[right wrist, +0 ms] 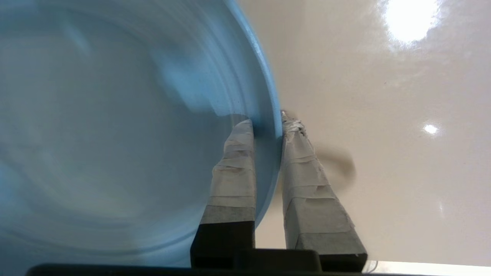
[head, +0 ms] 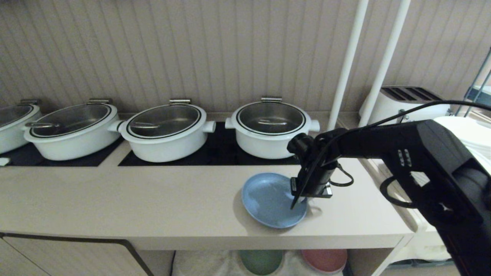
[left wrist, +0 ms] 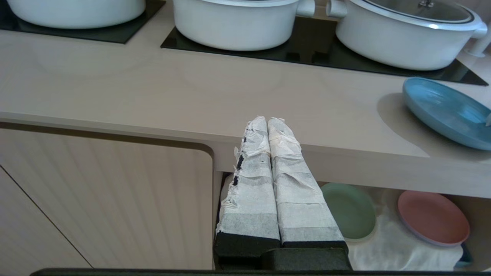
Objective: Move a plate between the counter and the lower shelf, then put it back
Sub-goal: Pick up the plate
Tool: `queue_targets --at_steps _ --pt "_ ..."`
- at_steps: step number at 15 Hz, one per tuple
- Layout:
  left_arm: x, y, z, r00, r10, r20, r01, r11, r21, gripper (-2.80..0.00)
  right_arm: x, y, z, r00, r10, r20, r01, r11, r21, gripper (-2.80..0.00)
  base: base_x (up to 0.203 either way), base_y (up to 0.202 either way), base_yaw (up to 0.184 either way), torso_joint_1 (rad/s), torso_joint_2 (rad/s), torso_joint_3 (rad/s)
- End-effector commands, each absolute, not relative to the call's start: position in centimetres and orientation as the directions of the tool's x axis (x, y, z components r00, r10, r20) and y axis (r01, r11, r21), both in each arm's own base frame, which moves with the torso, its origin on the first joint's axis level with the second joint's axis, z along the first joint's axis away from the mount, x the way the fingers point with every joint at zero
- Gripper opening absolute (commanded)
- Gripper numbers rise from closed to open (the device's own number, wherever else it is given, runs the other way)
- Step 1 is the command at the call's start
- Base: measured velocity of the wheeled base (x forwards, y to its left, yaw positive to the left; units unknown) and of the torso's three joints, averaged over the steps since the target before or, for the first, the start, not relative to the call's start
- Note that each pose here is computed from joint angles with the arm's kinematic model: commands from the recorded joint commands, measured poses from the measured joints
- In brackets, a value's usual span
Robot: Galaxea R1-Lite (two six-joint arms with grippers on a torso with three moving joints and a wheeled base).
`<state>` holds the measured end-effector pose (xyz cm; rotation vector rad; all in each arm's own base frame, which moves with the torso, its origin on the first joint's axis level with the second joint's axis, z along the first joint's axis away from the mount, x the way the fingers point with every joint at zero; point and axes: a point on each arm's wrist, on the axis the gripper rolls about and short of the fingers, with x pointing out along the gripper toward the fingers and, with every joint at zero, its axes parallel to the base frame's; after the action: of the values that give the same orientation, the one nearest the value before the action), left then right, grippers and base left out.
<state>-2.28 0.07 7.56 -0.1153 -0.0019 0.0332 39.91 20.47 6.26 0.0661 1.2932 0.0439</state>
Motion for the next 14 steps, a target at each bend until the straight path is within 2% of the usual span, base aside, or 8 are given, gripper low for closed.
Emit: queue_targets --at_steps 1,14 --pt "-2.3 0.1 7.6 0.999 0.034 0.0 -0.034 0.993 -0.116 -2.8 39.9 20.5 6.1 0.268 0.067 -0.961 0.012 0.997 0.073 -2.8 0.0 0.0 0.0 0.0 0.0 0.0" --pt "-2.3 0.1 7.6 0.999 0.034 0.0 -0.033 0.993 -0.116 -2.8 39.6 20.2 7.8 0.308 0.042 -0.95 0.045 0.997 0.059 -2.8 0.0 0.0 0.0 0.0 0.0 0.0"
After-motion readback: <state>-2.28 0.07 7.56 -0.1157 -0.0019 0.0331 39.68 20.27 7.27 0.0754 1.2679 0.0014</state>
